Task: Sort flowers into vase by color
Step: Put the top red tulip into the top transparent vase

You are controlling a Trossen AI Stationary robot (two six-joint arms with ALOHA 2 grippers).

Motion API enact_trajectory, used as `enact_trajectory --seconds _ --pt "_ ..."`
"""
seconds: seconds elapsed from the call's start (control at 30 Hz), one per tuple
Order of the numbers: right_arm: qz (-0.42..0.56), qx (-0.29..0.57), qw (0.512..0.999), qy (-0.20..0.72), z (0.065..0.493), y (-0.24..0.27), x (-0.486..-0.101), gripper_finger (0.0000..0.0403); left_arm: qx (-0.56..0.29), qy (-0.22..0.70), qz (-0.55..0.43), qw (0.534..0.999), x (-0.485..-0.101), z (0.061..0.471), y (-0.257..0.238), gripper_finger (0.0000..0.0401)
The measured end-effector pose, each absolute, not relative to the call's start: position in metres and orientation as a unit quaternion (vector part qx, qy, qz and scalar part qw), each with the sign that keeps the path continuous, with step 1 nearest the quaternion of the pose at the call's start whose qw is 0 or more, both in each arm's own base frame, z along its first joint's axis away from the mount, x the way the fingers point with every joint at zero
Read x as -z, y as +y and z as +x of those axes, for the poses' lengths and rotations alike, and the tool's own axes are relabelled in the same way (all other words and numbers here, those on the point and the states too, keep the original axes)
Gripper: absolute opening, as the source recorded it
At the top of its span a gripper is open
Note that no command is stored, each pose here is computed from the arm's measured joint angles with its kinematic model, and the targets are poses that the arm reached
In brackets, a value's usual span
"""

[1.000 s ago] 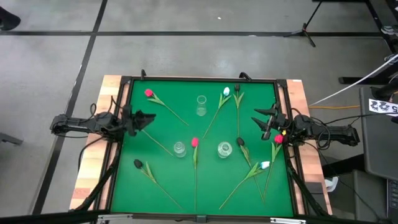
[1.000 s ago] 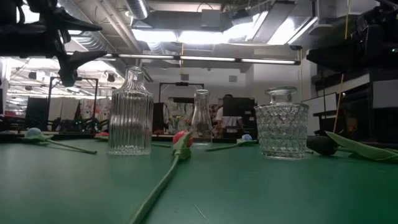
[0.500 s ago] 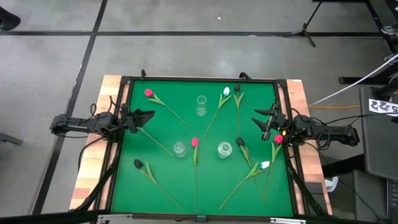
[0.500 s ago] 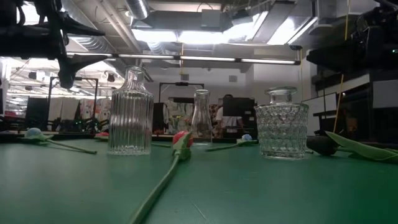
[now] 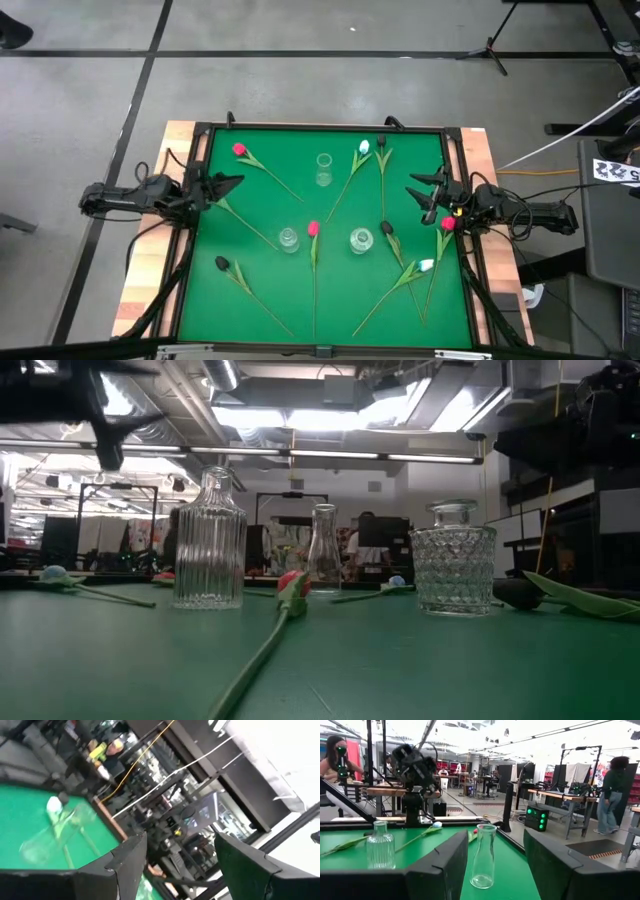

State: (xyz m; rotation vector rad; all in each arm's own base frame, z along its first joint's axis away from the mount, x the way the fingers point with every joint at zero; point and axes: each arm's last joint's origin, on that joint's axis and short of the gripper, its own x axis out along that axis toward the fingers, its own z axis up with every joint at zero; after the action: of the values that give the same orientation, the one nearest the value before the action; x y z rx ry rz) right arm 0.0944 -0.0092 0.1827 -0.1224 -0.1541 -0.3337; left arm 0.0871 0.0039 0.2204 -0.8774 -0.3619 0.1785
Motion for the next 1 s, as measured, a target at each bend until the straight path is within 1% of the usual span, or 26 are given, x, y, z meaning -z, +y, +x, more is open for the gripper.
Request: enact_trajectory --seconds 0.23,0.33,0.53,0.67,0.83,1.0 --pt "-0.023 0.163 0.982 -0.088 0.094 -0.009 -0.184 0.0193 -0.095 -0.172 -0.366 0.91 -0.27 0.09 0.004 0.023" --pt "-0.018 0.162 0.983 -0.087 0.094 -0.009 -0.183 0.0193 -0.109 -0.136 -0.357 0.918 -0.286 0.099 0.003 0.023" --pt "-0.018 0.171 0.981 -0.085 0.094 -0.01 -0.183 0.0193 -0.149 -0.033 -0.334 0.93 -0.31 0.125 0.001 0.023" --pt "-0.018 0.171 0.982 -0.083 0.094 -0.01 -0.183 0.0193 -0.197 0.0 -0.323 0.926 -0.317 0.145 0.003 0.023" --pt "-0.018 0.176 0.981 -0.082 0.094 -0.01 -0.183 0.0193 -0.247 0.021 -0.312 0.917 -0.312 0.163 0.01 0.023" --pt "-0.013 0.175 0.981 -0.082 0.094 -0.01 -0.182 0.0193 -0.286 0.037 -0.345 0.893 -0.301 0.171 0.019 0.023"
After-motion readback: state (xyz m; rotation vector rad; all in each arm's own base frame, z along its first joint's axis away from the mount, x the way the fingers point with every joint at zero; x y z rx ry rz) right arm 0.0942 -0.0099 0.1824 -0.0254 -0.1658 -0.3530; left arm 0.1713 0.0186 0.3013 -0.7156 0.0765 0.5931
